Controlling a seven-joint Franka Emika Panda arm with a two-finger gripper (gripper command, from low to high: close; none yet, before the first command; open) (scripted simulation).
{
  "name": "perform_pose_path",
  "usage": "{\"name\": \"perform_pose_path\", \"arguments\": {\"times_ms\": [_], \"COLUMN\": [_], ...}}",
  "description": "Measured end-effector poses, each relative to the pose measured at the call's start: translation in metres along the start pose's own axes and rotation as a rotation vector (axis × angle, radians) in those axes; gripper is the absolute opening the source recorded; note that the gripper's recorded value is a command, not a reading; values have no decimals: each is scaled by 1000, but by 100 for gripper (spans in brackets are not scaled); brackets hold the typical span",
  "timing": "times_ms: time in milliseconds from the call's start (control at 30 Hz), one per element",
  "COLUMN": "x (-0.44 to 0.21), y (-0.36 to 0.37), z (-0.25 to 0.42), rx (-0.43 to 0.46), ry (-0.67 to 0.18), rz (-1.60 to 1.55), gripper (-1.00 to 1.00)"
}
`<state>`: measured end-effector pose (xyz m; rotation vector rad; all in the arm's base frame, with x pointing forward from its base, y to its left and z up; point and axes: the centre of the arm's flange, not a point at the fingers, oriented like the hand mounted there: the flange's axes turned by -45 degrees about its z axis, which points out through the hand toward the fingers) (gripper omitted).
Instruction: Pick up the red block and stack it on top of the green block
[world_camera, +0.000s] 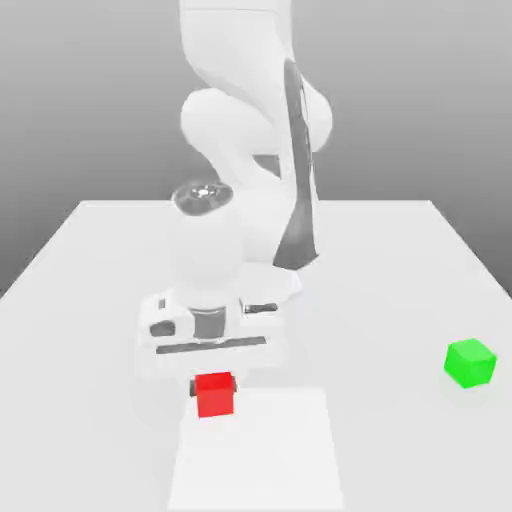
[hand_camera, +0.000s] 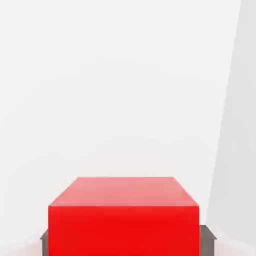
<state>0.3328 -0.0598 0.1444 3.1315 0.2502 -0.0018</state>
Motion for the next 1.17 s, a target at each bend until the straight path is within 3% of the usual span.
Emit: {"name": "perform_pose_path", "arguments": {"times_ms": [333,600,833,1033,1067,1167], "x": [4,49,-15,-14,-15,-15], "y": [-6,-201,-392,-399,-399,-399], "z": [-61,-83,-99,-49,-41,-41], "rx": [0,-10,-2,-1,-1,-1], "ry": [1,1,2,3,2,2], "rz": [-15,-380,-708,-699,-699,-699], "gripper": [-100,-100,-100,-100,100,100]}}
